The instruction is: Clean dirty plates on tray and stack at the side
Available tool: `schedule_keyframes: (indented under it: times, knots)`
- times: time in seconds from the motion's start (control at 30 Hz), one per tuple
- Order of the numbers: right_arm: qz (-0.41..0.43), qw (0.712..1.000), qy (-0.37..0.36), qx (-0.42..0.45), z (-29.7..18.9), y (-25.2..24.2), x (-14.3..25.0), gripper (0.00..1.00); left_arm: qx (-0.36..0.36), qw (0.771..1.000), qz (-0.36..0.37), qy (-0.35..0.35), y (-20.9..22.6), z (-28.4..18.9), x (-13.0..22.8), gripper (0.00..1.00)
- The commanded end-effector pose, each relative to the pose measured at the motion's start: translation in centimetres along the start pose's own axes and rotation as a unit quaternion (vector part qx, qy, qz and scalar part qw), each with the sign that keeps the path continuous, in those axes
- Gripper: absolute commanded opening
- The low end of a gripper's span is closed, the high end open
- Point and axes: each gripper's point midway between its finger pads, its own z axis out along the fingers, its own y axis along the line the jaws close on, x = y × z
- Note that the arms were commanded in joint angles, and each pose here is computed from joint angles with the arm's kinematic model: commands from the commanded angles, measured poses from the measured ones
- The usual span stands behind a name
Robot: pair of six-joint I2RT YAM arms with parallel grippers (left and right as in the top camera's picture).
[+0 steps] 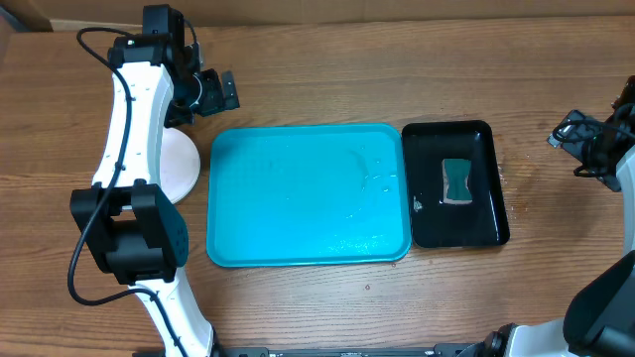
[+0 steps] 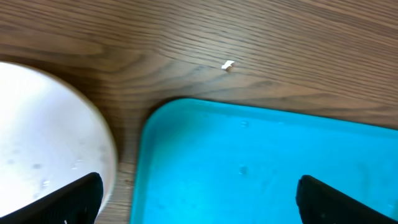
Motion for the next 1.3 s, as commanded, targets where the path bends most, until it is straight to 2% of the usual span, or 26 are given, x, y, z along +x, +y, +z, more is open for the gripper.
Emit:
schedule_keyframes:
  times: [0.0,1.13,1.27]
  knots:
    - [0.003,1.000,-0.004,-0.001,-0.1,0.0,-0.3,1.00,0.039,0.999,0.003,-0.005,-2.0,-1.1,0.0,1.00]
    - [-0.001,1.000,-0.003,-0.002,0.0,0.3,-0.1,1.00,0.038,0.999,0.004,-0.005,-2.0,-1.1,0.0,1.00]
    - [-0.021,0.999,-0.032,-0.023,-2.5,2.3,-0.3,1.00,0.038,0.999,0.004,-0.005,-2.0,-1.1,0.0,1.00]
